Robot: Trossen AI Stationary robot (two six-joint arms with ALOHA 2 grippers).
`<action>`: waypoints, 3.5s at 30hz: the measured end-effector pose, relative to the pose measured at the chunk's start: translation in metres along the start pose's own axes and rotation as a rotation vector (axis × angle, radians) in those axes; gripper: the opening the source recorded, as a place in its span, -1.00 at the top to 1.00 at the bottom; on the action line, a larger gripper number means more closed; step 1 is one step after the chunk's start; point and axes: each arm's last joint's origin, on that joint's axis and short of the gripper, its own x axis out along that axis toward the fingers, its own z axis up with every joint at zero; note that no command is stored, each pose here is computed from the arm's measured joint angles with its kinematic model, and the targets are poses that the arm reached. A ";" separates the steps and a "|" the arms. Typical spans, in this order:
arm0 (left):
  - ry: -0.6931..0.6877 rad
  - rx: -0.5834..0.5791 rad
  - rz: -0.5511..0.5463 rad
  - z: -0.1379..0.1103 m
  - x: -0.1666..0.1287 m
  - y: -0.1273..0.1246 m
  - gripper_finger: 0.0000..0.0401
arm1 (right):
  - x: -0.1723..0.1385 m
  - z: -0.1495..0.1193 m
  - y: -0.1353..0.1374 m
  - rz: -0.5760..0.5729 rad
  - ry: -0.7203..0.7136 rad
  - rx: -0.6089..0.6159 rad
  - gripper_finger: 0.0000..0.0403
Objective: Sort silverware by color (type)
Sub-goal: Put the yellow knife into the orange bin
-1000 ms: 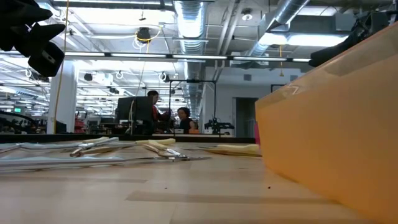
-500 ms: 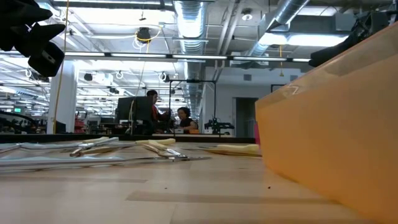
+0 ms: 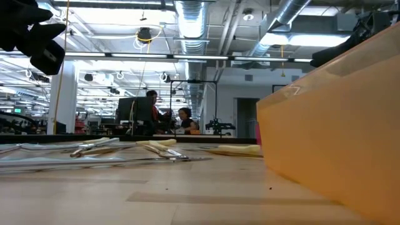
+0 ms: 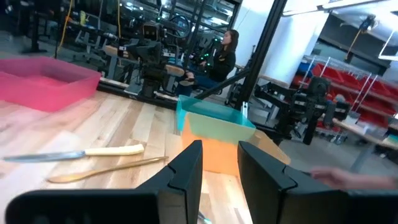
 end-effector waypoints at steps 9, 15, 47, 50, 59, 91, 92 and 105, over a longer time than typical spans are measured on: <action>-0.018 0.143 0.094 0.001 0.000 0.003 0.56 | 0.000 0.000 0.000 0.000 0.000 0.000 0.28; -0.034 0.153 0.186 0.001 -0.001 0.005 0.56 | 0.000 0.000 0.000 0.000 0.001 0.000 0.28; -0.231 -0.051 0.616 0.016 -0.007 0.014 0.56 | 0.000 0.024 -0.004 -0.045 -0.190 0.107 0.28; -0.279 -0.108 0.608 0.023 -0.008 0.013 0.56 | -0.002 0.041 -0.004 -0.059 -0.248 0.124 0.28; -0.356 -0.149 0.595 0.073 -0.019 0.009 0.56 | 0.014 0.066 0.005 -0.091 -0.168 0.080 0.28; -0.354 -0.098 0.629 0.103 -0.029 0.009 0.56 | 0.233 0.026 0.097 -0.268 0.460 -0.124 0.28; -0.354 -0.103 0.628 0.103 -0.029 0.009 0.56 | 0.237 0.022 0.096 -0.295 0.507 -0.105 0.28; -0.351 -0.110 0.629 0.102 -0.029 0.009 0.56 | 0.246 0.016 0.097 -0.403 0.979 0.170 0.28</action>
